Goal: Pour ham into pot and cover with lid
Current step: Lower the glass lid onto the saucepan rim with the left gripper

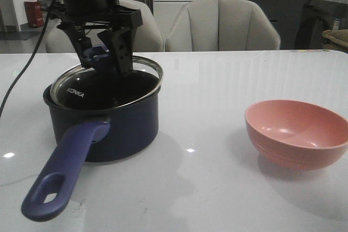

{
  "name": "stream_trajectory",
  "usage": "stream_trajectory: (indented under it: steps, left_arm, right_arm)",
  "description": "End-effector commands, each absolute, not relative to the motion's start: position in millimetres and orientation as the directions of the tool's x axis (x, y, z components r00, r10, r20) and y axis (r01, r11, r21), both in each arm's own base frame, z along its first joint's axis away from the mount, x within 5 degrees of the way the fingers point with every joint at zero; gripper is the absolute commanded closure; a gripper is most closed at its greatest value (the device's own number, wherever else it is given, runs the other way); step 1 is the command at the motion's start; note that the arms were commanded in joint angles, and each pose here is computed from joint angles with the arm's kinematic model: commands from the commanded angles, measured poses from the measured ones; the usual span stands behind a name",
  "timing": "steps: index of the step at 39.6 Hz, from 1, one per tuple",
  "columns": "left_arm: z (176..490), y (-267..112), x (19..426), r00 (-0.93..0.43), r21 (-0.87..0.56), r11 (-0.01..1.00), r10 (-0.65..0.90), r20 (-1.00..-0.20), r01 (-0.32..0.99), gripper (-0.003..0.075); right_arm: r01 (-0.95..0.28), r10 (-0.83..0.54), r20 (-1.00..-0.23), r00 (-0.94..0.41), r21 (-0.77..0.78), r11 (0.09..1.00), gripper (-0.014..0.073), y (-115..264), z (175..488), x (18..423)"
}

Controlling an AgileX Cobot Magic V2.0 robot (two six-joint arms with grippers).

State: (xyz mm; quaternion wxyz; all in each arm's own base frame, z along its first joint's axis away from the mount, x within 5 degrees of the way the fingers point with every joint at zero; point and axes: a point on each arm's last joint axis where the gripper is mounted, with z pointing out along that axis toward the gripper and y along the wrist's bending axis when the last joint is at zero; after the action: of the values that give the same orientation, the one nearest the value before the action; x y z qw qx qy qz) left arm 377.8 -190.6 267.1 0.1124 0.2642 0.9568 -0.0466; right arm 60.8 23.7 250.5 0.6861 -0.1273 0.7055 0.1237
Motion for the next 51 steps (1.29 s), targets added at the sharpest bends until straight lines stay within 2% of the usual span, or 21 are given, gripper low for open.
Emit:
stream_trajectory:
  steps: [1,7,13,18,32,42,51]
  left_arm:
    - [289,-188,369,-0.831,-0.023,0.853,0.503,-0.237,0.522,0.0605]
    - [289,-187,369,-0.831,-0.014,0.852,0.506,-0.23,0.523,0.0584]
    - [294,-186,371,-0.826,0.001,0.852,0.508,-0.243,0.524,0.0489]
    - [303,-187,373,-0.819,0.004,0.852,0.505,-0.274,0.524,0.0443]
    - [308,-187,373,-0.815,0.007,0.852,0.503,-0.289,0.524,0.0442]
    - [310,-187,371,-0.815,-0.002,0.852,0.5,-0.292,0.524,0.0375]
    - [305,-185,363,-0.825,-0.022,0.852,0.5,-0.264,0.523,0.037]
  right_arm:
    - [-0.328,0.022,-0.998,0.06,0.002,0.945,0.0457,22,266,61]
    - [-0.328,0.022,-0.998,0.06,0.002,0.945,0.0457,22,266,61]
    - [-0.328,0.022,-0.998,0.06,0.002,0.945,0.0457,22,266,61]
    - [-0.328,0.022,-0.998,0.06,0.002,0.945,0.0457,22,266,61]
    - [-0.328,0.022,-0.998,0.06,0.002,0.945,0.0457,22,266,61]
    - [-0.328,0.022,-0.998,0.06,0.002,0.945,0.0457,22,266,61]
    - [-0.328,0.022,-0.998,0.06,0.002,0.945,0.0457,22,266,61]
